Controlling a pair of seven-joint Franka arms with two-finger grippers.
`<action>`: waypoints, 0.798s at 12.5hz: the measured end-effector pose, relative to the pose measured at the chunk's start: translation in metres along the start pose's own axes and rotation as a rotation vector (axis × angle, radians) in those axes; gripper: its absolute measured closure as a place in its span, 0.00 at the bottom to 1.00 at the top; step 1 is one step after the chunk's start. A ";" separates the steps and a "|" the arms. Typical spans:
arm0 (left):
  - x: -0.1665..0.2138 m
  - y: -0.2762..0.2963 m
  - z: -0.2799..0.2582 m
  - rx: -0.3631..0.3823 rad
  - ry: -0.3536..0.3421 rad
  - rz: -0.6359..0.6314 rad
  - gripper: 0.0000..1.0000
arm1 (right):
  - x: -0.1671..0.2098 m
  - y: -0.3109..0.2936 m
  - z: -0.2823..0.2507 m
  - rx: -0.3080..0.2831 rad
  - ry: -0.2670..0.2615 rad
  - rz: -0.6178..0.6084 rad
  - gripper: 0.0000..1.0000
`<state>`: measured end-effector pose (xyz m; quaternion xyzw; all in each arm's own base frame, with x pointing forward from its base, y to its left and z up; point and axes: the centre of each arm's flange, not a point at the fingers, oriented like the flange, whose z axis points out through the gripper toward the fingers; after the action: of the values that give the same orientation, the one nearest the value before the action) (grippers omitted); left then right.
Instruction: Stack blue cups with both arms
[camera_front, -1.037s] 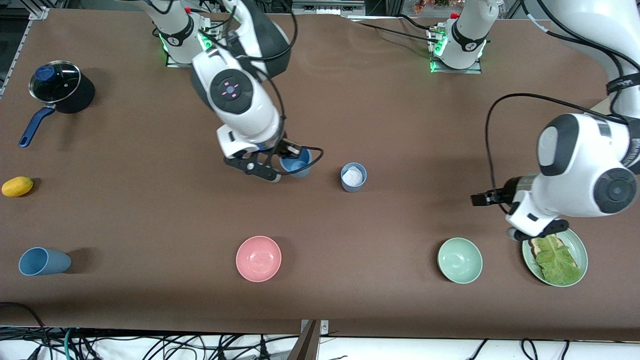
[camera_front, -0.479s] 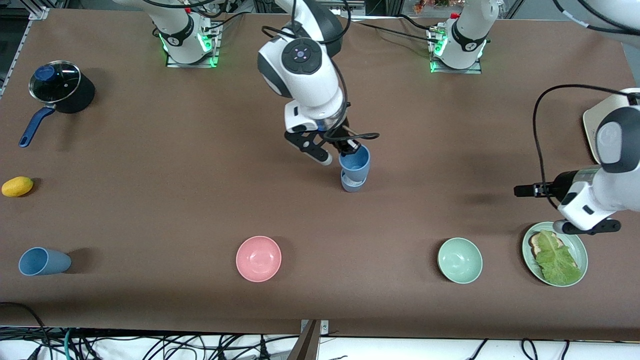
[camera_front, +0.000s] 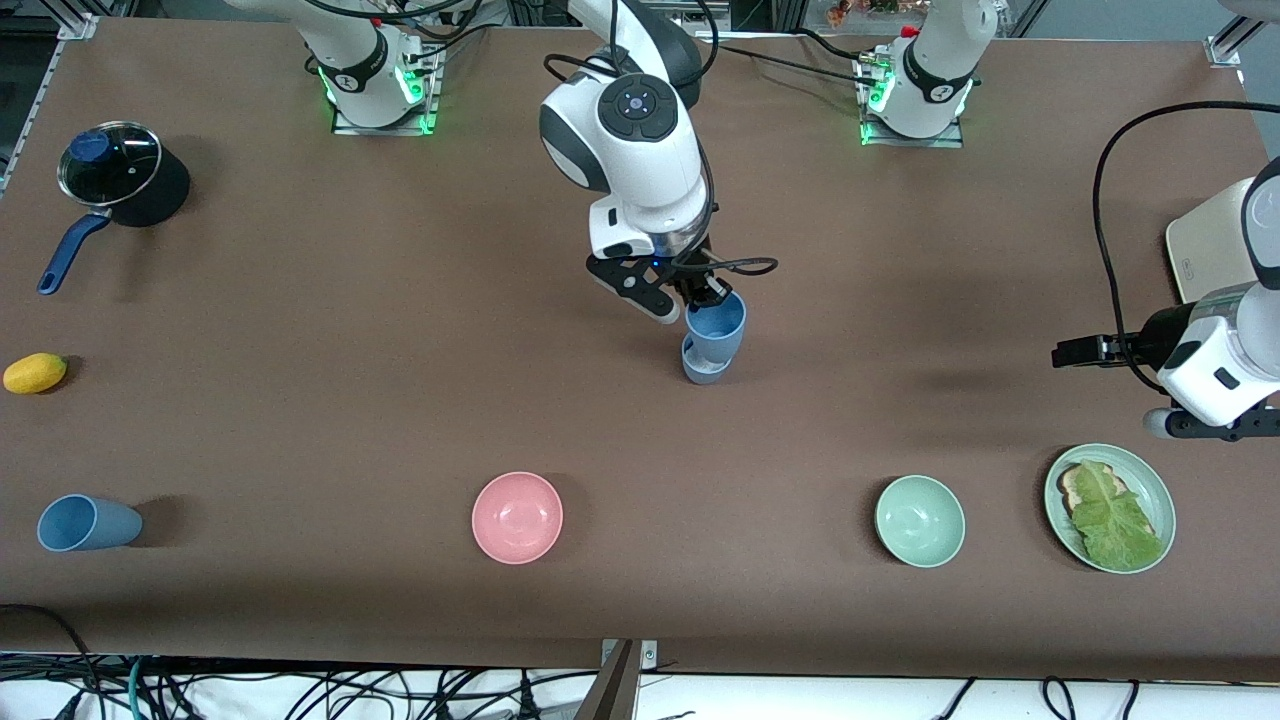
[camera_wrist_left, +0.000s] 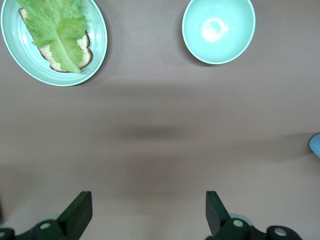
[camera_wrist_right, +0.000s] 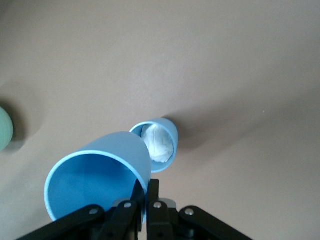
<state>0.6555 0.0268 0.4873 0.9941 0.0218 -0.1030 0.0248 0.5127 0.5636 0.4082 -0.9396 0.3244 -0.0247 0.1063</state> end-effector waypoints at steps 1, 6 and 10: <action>-0.004 0.002 -0.006 -0.001 0.009 0.003 0.00 | 0.002 0.001 0.001 -0.006 0.006 -0.008 0.95; -0.063 0.010 -0.053 -0.007 0.188 0.019 0.00 | 0.004 0.007 0.042 -0.066 0.026 -0.033 0.95; -0.078 0.015 -0.060 -0.008 0.198 0.027 0.00 | 0.003 0.008 0.050 -0.075 0.027 -0.035 0.95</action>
<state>0.5924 0.0125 0.5623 0.9995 0.0110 -0.0037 0.0280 0.5160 0.5645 0.3577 -0.9480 0.3100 -0.0270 0.0663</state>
